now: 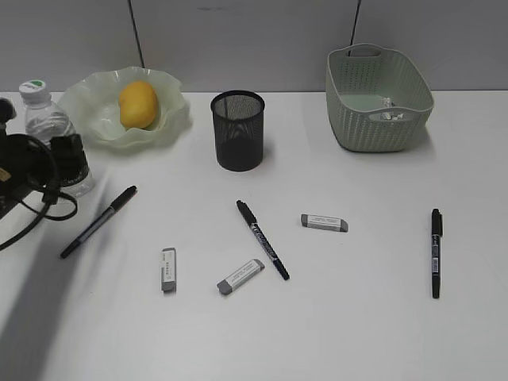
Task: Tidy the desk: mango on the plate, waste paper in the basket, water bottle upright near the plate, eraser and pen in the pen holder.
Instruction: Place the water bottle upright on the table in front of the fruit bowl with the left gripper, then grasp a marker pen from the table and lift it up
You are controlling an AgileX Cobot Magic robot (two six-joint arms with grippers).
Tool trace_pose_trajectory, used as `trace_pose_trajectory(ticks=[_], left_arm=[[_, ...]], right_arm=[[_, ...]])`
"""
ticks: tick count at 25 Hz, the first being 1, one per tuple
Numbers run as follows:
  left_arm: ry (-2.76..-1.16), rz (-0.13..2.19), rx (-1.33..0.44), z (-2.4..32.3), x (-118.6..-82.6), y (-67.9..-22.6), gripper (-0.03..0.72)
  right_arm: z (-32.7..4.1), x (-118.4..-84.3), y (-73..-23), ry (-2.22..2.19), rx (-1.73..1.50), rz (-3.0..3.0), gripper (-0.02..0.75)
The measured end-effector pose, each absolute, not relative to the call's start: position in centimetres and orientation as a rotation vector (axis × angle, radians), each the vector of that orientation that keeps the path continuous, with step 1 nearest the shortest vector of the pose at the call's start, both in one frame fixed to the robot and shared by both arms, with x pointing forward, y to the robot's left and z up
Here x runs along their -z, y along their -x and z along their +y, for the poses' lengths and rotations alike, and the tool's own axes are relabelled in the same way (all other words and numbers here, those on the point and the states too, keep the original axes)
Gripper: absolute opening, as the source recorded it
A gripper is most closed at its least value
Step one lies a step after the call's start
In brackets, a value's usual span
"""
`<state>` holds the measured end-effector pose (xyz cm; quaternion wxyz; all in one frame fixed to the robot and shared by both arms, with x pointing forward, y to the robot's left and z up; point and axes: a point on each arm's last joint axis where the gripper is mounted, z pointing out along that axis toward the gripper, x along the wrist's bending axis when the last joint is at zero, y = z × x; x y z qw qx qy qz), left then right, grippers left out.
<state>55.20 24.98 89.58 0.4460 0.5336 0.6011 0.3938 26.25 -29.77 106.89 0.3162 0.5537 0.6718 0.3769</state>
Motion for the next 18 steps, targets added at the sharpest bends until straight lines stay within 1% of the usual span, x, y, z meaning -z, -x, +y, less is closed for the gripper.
trace_pose_trajectory(ticks=[5,9,13,15,18], left_arm=[[-1.374,1.529,-0.948,25.3,-88.9,-53.4,0.624],[-1.439,1.593,-0.873,25.3,-89.1,-52.6,0.624],[-1.539,1.606,-0.766,24.9,-91.4,-51.4,0.624],[-1.620,1.567,-0.723,24.6,-93.3,-50.7,0.624],[-1.802,1.591,-0.618,24.4,-95.8,-49.4,0.608]], right_arm=[[-29.8,-106.9,-26.2,-1.458,-0.992,1.769,0.404],[-29.8,-106.9,-26.2,-1.458,-0.992,1.769,0.404],[-29.8,-106.9,-26.2,-1.458,-0.992,1.769,0.404],[-29.8,-106.9,-26.2,-1.458,-0.992,1.769,0.404],[-29.8,-106.9,-26.2,-1.458,-0.992,1.769,0.404]])
